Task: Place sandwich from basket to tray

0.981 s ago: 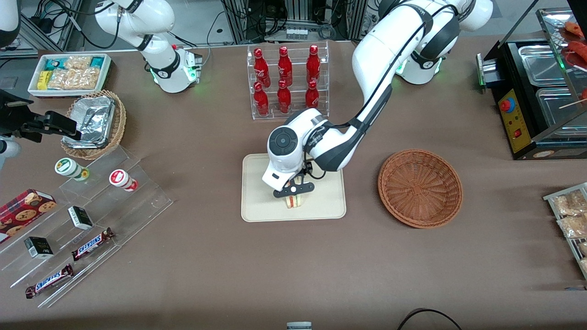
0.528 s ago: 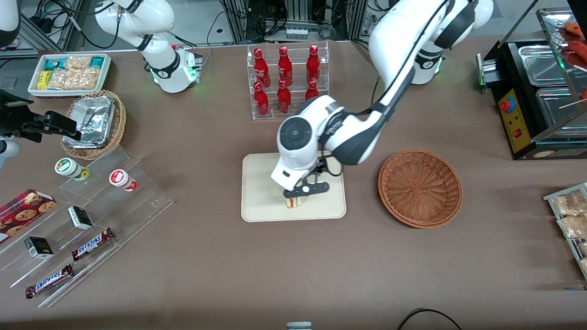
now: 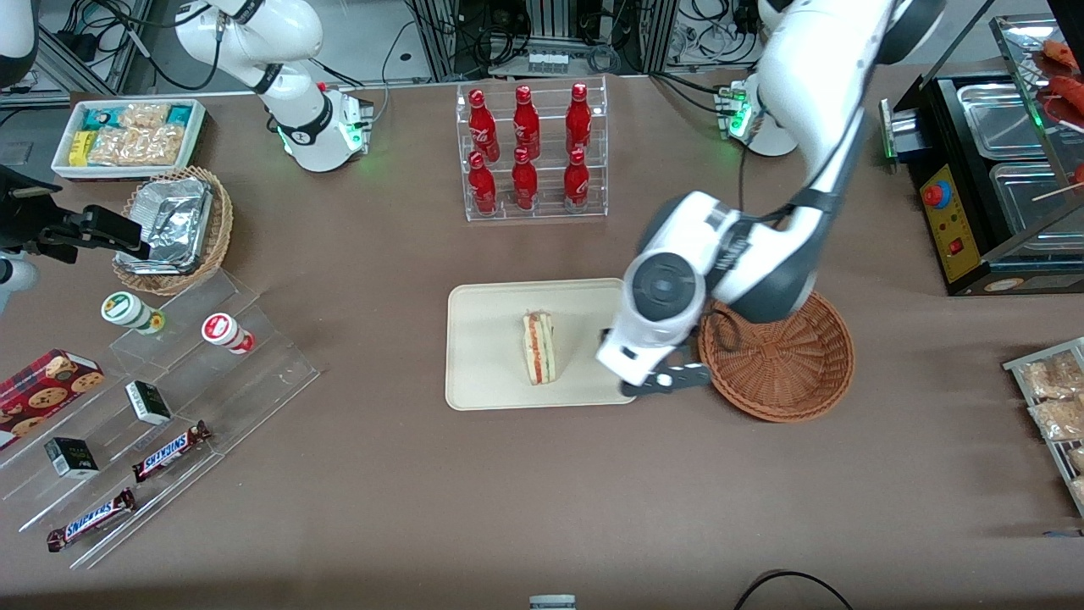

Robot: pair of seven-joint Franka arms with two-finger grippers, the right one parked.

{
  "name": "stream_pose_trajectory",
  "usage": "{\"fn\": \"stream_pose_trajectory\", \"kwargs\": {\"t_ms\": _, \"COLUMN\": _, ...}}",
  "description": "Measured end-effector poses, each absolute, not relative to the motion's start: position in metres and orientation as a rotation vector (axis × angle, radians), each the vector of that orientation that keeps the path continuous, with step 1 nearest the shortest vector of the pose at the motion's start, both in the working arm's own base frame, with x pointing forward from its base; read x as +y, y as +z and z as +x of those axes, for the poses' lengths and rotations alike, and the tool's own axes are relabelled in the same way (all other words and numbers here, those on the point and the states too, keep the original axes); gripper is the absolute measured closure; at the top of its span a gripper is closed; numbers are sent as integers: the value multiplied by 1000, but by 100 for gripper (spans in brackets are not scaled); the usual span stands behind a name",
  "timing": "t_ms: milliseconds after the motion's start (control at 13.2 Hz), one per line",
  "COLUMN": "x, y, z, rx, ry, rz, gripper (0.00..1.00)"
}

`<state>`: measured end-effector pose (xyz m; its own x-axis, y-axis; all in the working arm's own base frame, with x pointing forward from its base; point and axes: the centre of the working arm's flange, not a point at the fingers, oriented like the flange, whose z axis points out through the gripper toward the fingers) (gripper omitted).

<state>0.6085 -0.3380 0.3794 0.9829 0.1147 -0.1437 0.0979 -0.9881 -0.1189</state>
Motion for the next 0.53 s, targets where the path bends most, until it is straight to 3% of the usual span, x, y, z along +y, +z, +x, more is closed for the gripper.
{"fn": "stream_pose_trajectory", "kwargs": {"t_ms": 528, "x": -191, "y": 438, "z": 605, "rx": 44, "ry": 232, "rz": -3023, "gripper": 0}}
